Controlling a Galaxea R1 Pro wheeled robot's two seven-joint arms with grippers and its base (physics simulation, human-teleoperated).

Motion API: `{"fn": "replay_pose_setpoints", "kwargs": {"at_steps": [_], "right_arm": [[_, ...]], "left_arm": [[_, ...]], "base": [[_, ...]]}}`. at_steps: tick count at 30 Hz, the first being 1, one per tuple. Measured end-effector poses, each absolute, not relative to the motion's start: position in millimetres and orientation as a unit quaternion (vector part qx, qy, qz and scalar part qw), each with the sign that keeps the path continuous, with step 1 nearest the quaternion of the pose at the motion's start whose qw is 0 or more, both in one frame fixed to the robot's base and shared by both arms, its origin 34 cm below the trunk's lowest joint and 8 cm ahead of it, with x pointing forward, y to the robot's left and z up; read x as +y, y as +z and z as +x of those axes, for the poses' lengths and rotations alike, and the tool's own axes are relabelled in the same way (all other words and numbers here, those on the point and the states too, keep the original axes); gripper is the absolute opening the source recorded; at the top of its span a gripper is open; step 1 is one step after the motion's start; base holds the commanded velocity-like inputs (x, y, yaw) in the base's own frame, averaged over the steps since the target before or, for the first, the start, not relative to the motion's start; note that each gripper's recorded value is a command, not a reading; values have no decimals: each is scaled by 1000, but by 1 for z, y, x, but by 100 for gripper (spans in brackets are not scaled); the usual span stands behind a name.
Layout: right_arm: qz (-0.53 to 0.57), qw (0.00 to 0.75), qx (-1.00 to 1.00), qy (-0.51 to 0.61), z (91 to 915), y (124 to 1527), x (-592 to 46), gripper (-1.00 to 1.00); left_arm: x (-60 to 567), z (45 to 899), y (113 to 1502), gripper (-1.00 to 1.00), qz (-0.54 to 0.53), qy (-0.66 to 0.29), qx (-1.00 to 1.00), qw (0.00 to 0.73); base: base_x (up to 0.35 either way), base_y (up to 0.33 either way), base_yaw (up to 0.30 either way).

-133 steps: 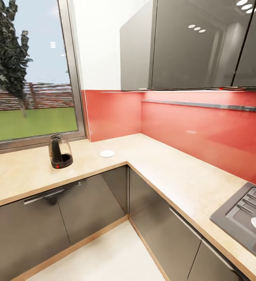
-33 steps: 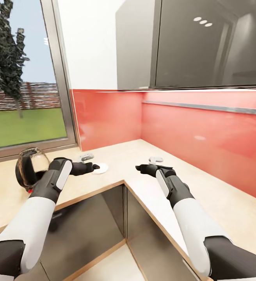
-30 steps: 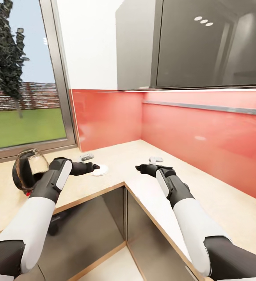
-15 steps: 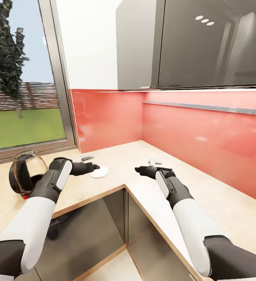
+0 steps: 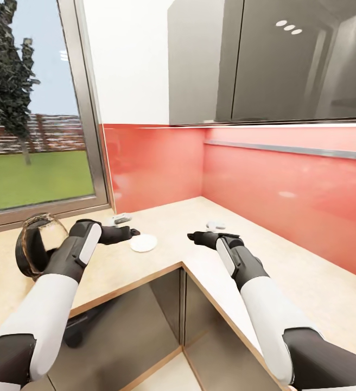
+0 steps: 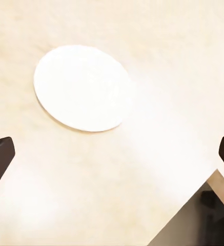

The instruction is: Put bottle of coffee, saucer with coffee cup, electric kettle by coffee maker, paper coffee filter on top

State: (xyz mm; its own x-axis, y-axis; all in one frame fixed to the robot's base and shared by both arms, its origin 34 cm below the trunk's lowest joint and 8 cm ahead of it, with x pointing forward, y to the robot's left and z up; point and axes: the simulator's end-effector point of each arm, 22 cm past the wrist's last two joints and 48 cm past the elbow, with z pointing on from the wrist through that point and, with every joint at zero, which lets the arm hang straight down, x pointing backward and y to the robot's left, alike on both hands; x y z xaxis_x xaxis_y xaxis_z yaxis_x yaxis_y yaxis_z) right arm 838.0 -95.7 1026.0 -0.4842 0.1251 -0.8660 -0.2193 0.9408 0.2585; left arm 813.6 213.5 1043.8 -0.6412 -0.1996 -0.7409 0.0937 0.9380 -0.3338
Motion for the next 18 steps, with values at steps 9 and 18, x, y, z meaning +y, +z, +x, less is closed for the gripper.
{"fn": "replay_pose_setpoints", "kwargs": {"at_steps": [9,18], "right_arm": [[-27,508,844,170,838,1027,-96,100],[-28,502,848,170,837,1021,-95,100]], "left_arm": [[212,813,1043,100,-30,-175,889,422],[212,813,1042,100,-29,-175,889,421]], "base": [[126,61,0],[46,36,0]]}}
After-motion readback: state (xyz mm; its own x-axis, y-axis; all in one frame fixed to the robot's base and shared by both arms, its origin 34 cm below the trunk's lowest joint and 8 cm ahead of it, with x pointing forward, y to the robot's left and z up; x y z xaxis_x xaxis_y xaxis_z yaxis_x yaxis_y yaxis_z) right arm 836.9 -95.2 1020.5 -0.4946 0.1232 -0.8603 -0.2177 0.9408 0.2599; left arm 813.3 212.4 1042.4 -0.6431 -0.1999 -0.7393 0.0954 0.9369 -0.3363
